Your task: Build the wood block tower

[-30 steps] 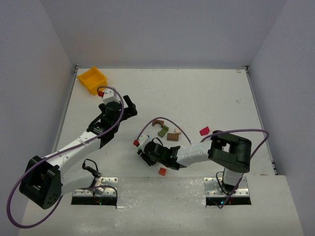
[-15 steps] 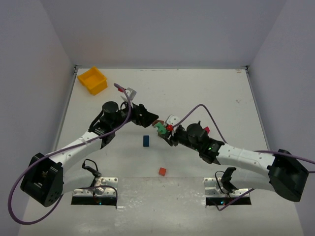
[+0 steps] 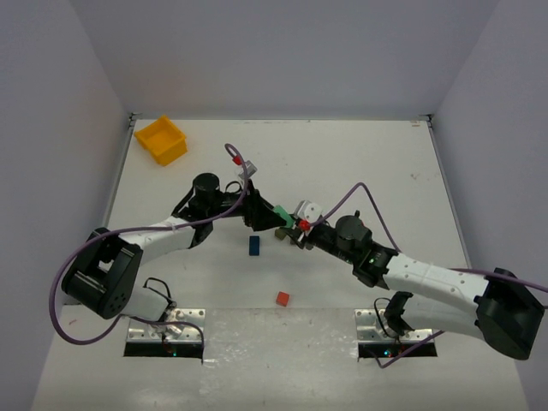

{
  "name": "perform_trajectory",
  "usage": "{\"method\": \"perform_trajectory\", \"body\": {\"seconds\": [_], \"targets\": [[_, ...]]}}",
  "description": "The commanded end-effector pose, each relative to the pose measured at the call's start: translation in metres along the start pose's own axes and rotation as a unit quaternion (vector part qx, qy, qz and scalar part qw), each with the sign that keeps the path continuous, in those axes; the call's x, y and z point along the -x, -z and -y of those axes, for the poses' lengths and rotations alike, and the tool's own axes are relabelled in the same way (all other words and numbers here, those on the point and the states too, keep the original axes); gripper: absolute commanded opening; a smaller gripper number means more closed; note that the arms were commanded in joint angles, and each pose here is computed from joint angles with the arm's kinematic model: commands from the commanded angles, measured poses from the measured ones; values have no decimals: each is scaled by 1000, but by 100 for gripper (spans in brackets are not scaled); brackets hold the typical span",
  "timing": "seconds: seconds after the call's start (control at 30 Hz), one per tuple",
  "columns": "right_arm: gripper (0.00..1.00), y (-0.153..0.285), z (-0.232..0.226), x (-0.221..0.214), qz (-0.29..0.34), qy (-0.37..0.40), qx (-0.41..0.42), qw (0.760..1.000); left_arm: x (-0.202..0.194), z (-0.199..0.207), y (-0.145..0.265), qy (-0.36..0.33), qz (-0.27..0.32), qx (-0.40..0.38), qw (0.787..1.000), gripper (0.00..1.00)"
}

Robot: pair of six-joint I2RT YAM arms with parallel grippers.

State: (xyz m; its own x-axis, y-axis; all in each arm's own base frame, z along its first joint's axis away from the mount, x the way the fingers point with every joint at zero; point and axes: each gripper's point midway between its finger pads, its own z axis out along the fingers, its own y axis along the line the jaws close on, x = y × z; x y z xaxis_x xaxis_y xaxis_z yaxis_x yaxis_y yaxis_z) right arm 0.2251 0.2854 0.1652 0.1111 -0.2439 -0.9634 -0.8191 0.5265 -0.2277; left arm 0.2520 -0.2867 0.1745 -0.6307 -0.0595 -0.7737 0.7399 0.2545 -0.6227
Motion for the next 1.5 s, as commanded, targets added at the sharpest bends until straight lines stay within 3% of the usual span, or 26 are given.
{"method": "perform_trajectory", "body": {"seconds": [0.0,0.03,0.17,0.37,0.43,0.6,0.63,0.73,0.8,0.97,1.27,1.37,1.47], "targets": [[21,-8,16,19,32,19,-31,999,30,28,-3,-49,23,-65,996,58],[21,-8,16,19,31,19,-31,999,31,28,-3,-49,25,-63,997,51],[21,-10,15,12,22,25,-26,999,32,29,-1,-55,30,-59,996,39],[24,-14,20,10,12,26,-40,999,30,30,1,-64,28,-58,996,2],[32,-15,22,11,12,26,-45,999,30,29,1,-70,28,-59,995,0],[88,-21,14,6,-33,-12,-20,999,39,33,-1,-144,12,-74,987,0],[97,-17,8,-9,-74,-37,-11,997,35,26,-1,-163,-1,-64,985,0],[99,-7,-1,-14,-133,-85,6,987,35,25,2,-213,-4,-71,975,0],[99,-2,-10,-9,-139,-93,33,985,29,27,4,-252,-4,-91,963,0],[99,9,-26,4,-127,-90,88,984,-6,40,14,-327,-18,-180,928,0],[99,10,-33,16,-105,-60,124,985,-15,62,22,-364,-33,-251,896,0],[94,2,-32,19,-95,-52,126,986,-20,65,23,-371,-38,-261,890,0],[78,-8,-32,23,-86,-55,128,987,-22,65,24,-371,-40,-263,890,0]]}}
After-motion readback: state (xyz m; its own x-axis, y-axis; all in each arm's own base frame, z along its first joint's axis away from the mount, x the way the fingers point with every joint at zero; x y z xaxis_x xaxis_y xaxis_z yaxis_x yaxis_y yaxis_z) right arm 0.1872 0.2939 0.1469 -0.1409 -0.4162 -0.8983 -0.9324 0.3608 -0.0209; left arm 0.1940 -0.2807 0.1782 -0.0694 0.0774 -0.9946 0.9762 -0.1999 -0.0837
